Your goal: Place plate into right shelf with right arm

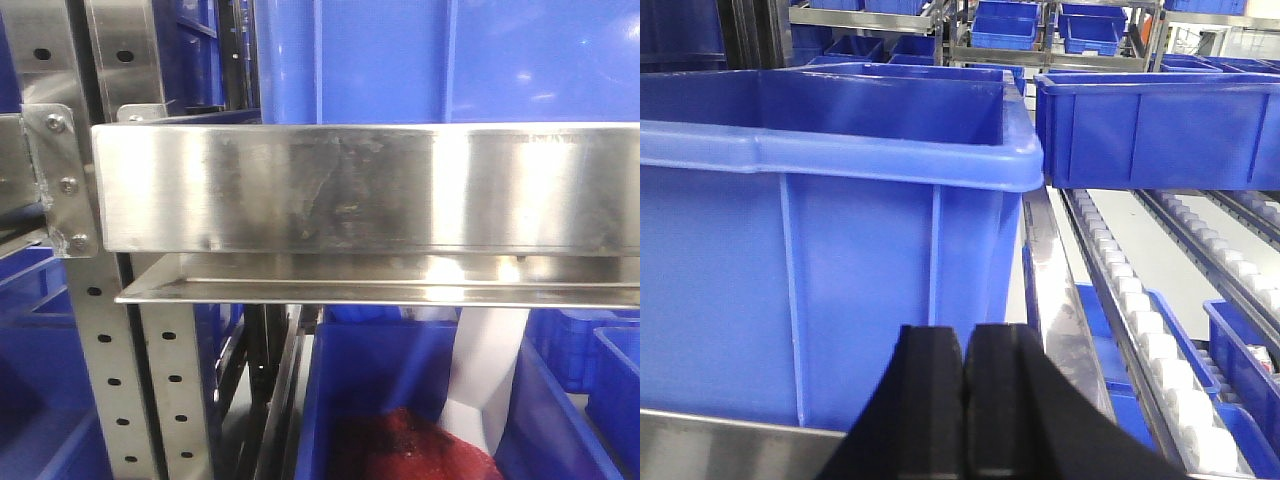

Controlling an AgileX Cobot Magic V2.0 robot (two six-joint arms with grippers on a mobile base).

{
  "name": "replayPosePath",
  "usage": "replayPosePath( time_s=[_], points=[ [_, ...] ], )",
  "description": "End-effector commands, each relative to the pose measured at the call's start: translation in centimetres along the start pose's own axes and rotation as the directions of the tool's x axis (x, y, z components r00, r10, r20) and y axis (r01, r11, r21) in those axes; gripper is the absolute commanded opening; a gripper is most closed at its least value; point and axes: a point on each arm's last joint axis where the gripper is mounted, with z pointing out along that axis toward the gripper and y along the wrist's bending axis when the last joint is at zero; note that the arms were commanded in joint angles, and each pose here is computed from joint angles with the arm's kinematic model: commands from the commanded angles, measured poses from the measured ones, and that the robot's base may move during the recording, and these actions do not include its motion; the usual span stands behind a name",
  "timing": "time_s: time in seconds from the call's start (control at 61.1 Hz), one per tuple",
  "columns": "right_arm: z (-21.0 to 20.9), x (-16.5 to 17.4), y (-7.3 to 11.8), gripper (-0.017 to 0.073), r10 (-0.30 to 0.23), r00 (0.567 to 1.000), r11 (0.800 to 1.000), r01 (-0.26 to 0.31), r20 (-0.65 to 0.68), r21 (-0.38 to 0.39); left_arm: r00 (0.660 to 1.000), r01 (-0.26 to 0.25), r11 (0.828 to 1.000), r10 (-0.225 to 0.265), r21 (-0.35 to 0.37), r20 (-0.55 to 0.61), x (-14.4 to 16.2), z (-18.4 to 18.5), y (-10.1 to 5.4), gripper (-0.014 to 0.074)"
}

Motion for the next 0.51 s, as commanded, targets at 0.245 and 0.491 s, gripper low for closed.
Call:
replayPosePath(
  time_s=[0.245,0.491],
  points=[
    [0.4,-0.2,0.3,0.0028,-0.02,0.998,1.0,0.022,0.063,-0.023,0.996,0.011,1.0,-0.01,-0.021,0.086,-0.5,-0.1,0.2,-0.0047],
    [2.0,3.0,0.9,0.0028,-0.04,0.999,0.999,0.04,0.027,-0.016,0.996,0.011,1.0,-0.01,-0.021,0.086,-0.5,-0.1,0.2,-0.0047]
  ],
)
